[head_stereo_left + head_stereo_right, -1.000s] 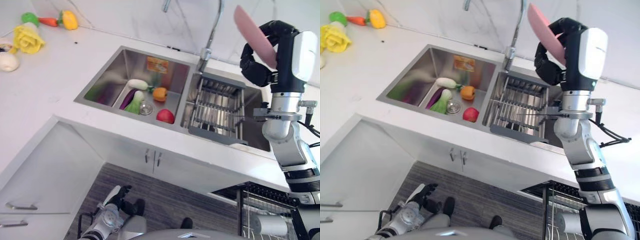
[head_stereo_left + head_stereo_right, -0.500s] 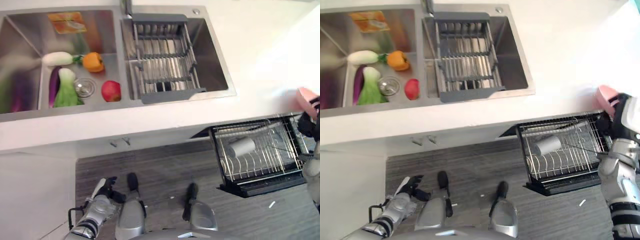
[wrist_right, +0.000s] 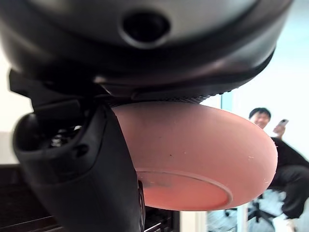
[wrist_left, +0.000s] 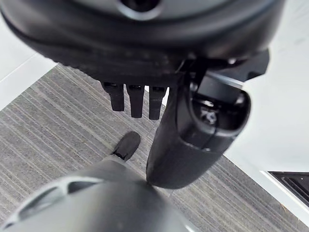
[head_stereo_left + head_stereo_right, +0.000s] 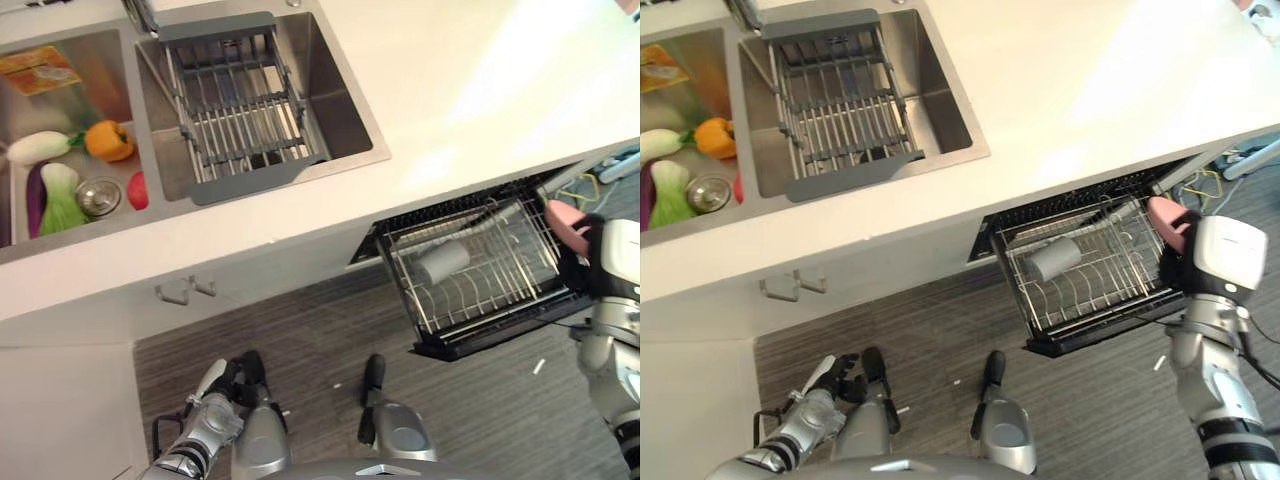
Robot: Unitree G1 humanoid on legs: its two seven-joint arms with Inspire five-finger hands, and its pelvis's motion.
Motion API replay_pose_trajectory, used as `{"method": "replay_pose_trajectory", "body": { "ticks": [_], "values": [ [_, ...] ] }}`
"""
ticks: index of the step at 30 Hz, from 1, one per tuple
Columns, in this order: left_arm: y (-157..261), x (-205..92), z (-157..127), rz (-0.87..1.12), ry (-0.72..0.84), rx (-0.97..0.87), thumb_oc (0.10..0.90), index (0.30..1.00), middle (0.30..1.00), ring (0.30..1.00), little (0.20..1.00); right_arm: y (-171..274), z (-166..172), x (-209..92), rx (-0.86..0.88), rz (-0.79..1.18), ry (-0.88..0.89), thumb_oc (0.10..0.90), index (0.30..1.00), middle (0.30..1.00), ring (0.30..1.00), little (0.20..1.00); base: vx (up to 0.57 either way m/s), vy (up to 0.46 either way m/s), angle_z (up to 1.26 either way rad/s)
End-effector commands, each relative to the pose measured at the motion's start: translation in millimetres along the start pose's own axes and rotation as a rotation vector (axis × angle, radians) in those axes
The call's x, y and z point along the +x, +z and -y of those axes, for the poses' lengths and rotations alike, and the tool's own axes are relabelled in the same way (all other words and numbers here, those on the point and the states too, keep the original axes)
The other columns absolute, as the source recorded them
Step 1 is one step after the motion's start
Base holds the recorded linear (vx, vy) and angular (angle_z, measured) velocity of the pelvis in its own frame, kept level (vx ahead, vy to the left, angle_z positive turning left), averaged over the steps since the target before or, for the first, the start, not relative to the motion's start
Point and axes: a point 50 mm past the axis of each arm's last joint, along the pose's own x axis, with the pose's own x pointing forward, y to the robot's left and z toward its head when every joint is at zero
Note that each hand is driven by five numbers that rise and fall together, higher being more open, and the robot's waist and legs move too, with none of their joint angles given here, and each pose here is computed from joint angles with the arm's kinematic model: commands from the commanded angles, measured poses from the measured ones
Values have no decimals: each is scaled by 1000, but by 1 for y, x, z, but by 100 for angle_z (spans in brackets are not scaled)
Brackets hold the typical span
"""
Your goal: Place the dishes in the dishwasher.
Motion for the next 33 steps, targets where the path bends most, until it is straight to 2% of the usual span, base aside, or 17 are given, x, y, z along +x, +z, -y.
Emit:
{"method": "replay_pose_trajectory", "body": {
  "ticks": [1, 7, 14, 15, 16, 20, 23, 29, 32, 33],
  "values": [
    [-27, -11, 25, -91, -97, 67, 800, 900, 900, 900, 900, 23, 40, 50, 37, 103, -198, 400, 300, 300, 300, 300, 24, -29, 16],
    [-20, -9, 24, -77, -86, 43, 800, 900, 900, 900, 900, 38, 13, 61, 109, 73, -105, 400, 300, 300, 300, 300, 16, -17, 18],
    [-9, -6, 17, -29, -45, -15, 800, 900, 900, 900, 900, 25, -13, 62, -61, 37, 20, 400, 300, 300, 300, 300, -5, -19, 17],
    [-11, -7, 18, -29, -48, -28, 800, 900, 900, 900, 900, 20, -11, 67, -103, 32, 19, 624, 636, 636, 636, 636, -6, -25, 25],
    [-11, -7, 18, -28, -50, -38, 800, 900, 900, 900, 900, 18, -11, 69, -135, 48, 38, 800, 900, 900, 900, 900, -1, -23, 19],
    [-15, -8, 17, -34, -57, -53, 800, 900, 900, 900, 900, 6, -15, 68, -242, 61, 128, 800, 900, 900, 900, 900, -8, -11, 9],
    [-14, -9, 20, -34, -65, -76, 800, 900, 900, 900, 900, -9, -20, 64, -249, -13, 170, 800, 900, 900, 900, 900, 0, 0, 0],
    [-15, -10, 24, -52, -70, -109, 800, 900, 900, 900, 900, -11, -8, 65, -75, -115, 49, 800, 900, 900, 900, 900, 0, 0, 0],
    [-17, -11, 24, -67, -67, -120, 800, 900, 900, 900, 900, -12, 6, 65, 5, -142, -50, 800, 900, 900, 900, 900, 0, 0, 0],
    [-18, -11, 24, -75, -62, -139, 800, 900, 900, 900, 900, -15, 21, 63, 68, -161, -150, 800, 900, 900, 900, 900, 0, 0, 0]
  ]
}}
